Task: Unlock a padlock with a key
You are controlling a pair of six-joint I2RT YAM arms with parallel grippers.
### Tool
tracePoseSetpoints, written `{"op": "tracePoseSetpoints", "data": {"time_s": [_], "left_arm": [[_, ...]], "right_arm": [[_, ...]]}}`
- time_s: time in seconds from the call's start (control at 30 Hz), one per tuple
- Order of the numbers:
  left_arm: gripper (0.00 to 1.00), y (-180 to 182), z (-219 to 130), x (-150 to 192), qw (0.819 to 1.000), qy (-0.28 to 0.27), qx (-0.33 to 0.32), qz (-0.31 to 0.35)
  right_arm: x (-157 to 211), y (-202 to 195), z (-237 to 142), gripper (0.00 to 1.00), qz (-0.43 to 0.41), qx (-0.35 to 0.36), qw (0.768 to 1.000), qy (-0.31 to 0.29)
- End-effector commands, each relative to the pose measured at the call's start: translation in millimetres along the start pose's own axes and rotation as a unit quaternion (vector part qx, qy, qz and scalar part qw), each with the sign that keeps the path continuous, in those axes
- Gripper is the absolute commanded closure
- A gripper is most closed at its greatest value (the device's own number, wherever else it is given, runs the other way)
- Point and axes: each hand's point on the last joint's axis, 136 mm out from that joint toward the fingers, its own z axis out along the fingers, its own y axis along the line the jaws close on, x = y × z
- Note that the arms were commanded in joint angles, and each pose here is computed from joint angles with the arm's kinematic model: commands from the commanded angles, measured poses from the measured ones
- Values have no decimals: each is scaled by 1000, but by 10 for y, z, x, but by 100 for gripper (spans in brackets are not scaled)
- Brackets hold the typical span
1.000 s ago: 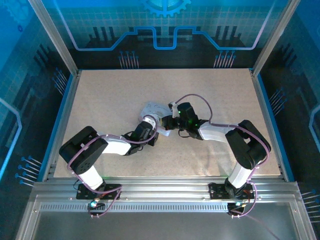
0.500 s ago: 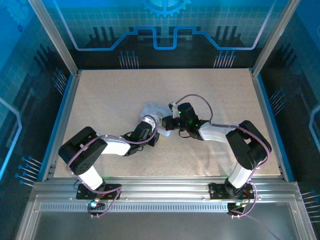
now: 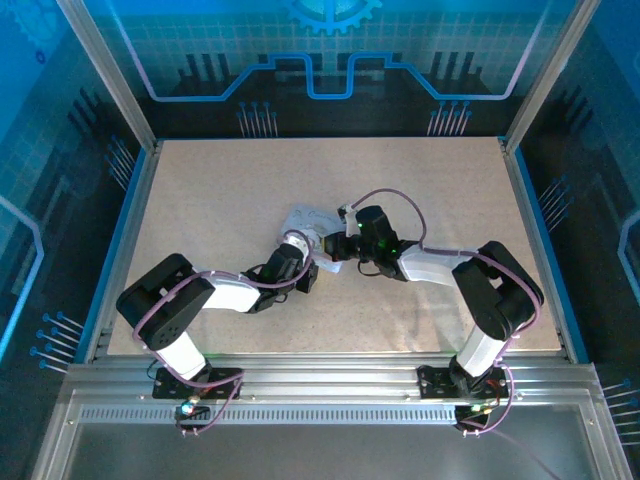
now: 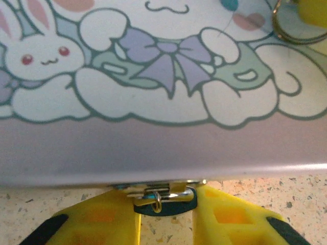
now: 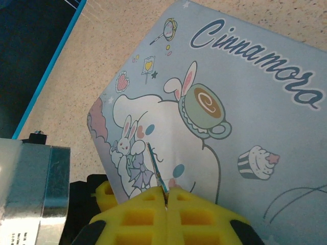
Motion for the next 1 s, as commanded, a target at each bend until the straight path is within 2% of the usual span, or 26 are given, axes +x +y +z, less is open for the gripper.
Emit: {"op": "tracePoseSetpoints", "data": {"time_s": [0.0,0.37,0.6,0.97], "left_arm": [[74,-217,-105,-270,998,-45,50,-19],[75,-332,-260,-339,993,-29,79,-82],[75,-439,-309,-339,988,4,99,-121],[80,-523,-339,-352,974,48,103,-194]], "right_arm": [[581,-344,-20,100,28,58,994,85],[263,-98,-168,100,-8,21,999,25],[116,-34,-538,100,-62,26,997,-41],[387,-57,-1004,100,-152,45,984,-84]]}}
